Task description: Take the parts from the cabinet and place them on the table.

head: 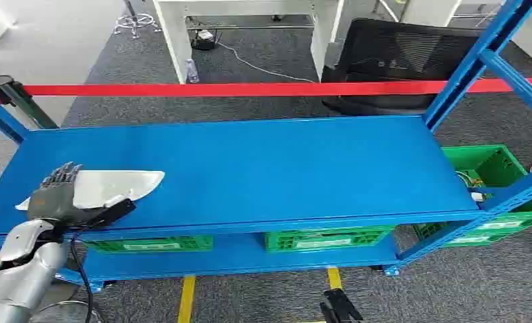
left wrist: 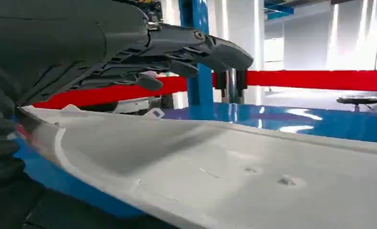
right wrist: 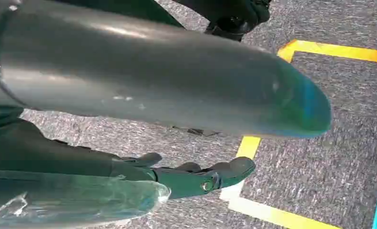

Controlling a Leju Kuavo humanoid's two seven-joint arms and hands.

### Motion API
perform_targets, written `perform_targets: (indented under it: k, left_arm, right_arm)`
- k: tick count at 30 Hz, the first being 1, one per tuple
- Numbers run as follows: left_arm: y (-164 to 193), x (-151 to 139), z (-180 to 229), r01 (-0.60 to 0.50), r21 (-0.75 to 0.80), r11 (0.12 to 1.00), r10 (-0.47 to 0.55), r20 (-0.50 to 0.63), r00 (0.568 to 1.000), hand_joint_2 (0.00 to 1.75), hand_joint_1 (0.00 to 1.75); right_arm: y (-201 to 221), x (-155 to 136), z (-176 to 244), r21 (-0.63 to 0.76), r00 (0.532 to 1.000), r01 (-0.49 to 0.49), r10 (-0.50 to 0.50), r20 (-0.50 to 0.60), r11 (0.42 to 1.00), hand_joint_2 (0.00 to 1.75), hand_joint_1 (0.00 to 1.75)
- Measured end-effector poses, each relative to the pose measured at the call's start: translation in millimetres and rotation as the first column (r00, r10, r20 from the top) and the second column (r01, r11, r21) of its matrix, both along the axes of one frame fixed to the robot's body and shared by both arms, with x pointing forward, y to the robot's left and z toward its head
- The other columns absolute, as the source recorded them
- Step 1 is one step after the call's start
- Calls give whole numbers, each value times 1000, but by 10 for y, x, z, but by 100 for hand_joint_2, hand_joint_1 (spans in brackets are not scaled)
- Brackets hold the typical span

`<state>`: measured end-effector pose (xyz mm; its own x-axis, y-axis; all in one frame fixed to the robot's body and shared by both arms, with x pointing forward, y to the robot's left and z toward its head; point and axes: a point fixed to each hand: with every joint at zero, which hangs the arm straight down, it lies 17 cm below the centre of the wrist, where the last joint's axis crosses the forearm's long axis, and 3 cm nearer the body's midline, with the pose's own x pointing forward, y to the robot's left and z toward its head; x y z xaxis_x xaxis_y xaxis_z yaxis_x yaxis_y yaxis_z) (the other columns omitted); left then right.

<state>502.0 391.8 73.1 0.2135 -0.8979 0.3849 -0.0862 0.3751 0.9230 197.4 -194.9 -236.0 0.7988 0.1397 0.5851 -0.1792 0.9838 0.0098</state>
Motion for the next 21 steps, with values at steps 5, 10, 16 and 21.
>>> perform_targets:
  k: [5, 10, 16, 21]
  left_arm:
    - [-26, 11, -44, 19, 1, 1000, -19, -8, 1000, 175, 175]
    - [-55, -4, -101, 33, 0, 999, -33, -13, 999, 175, 175]
    - [-76, -22, -125, 42, 0, 999, -42, -8, 999, 175, 175]
    - [-79, -12, -90, 44, 4, 999, -44, 9, 999, 175, 175]
  right_arm:
    - [2, 1, 0, -1, 1000, -4, 4, 1, 1000, 0, 0]
    - [3, 0, 0, -2, 1000, -7, 7, 1, 1000, 0, 0]
    - [-1, 1, -1, -5, 1000, -8, 8, 1, 1000, 0, 0]
    - [-2, 1, -1, -6, 1000, -8, 8, 1, 1000, 0, 0]
